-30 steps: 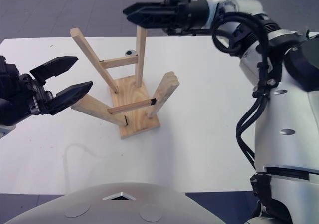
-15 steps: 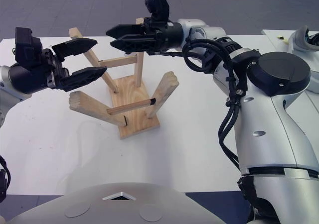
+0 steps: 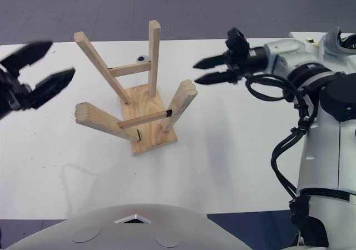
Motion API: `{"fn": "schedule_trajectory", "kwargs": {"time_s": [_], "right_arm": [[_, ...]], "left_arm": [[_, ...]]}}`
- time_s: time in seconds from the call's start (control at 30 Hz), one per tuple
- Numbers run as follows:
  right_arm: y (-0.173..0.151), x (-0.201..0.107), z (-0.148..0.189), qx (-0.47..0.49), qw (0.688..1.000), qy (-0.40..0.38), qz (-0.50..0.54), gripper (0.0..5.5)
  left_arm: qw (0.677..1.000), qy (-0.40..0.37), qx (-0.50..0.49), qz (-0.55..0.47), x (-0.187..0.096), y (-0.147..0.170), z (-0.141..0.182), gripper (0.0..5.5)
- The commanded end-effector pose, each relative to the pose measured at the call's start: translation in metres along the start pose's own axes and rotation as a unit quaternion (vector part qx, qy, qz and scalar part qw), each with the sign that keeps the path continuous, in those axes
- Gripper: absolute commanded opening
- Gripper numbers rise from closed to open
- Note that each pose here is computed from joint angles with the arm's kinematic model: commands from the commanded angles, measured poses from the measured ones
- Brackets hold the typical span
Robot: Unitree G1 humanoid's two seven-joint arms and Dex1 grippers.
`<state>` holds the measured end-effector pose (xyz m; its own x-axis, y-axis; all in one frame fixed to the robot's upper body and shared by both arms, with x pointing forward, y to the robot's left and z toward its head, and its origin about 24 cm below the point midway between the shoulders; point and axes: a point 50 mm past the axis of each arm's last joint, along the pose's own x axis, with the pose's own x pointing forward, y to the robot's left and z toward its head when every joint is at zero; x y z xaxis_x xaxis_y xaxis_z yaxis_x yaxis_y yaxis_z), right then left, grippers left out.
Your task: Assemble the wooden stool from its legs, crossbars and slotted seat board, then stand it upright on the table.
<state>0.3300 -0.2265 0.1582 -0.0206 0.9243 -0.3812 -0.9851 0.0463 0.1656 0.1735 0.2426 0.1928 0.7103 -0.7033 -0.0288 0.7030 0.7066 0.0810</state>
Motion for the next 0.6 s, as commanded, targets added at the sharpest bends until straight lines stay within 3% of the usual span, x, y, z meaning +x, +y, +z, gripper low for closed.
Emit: {"fn": "schedule_trajectory", "kwargs": {"time_s": [0.03, 0.17, 0.33, 0.6], "right_arm": [[0.01, 0.015, -0.035, -0.019, 0.995, 0.081, 0.054, 3.05], [0.019, 0.049, -0.069, -0.039, 0.991, 0.089, 0.09, 3.05], [0.027, 0.098, -0.108, -0.017, 0.99, 0.098, 0.102, 3.05], [0.012, 0.12, -0.107, -0.029, 0.996, 0.065, 0.058, 3.05]], "left_arm": [[0.974, 0.205, -0.089, -0.042, -0.029, -0.029, -0.071, 4.0], [0.944, 0.296, -0.119, -0.083, -0.037, -0.057, -0.121, 4.0], [0.956, 0.253, -0.134, -0.057, -0.008, -0.056, -0.159, 4.0], [0.962, 0.231, -0.112, -0.094, 0.035, -0.073, -0.175, 4.0]]}}
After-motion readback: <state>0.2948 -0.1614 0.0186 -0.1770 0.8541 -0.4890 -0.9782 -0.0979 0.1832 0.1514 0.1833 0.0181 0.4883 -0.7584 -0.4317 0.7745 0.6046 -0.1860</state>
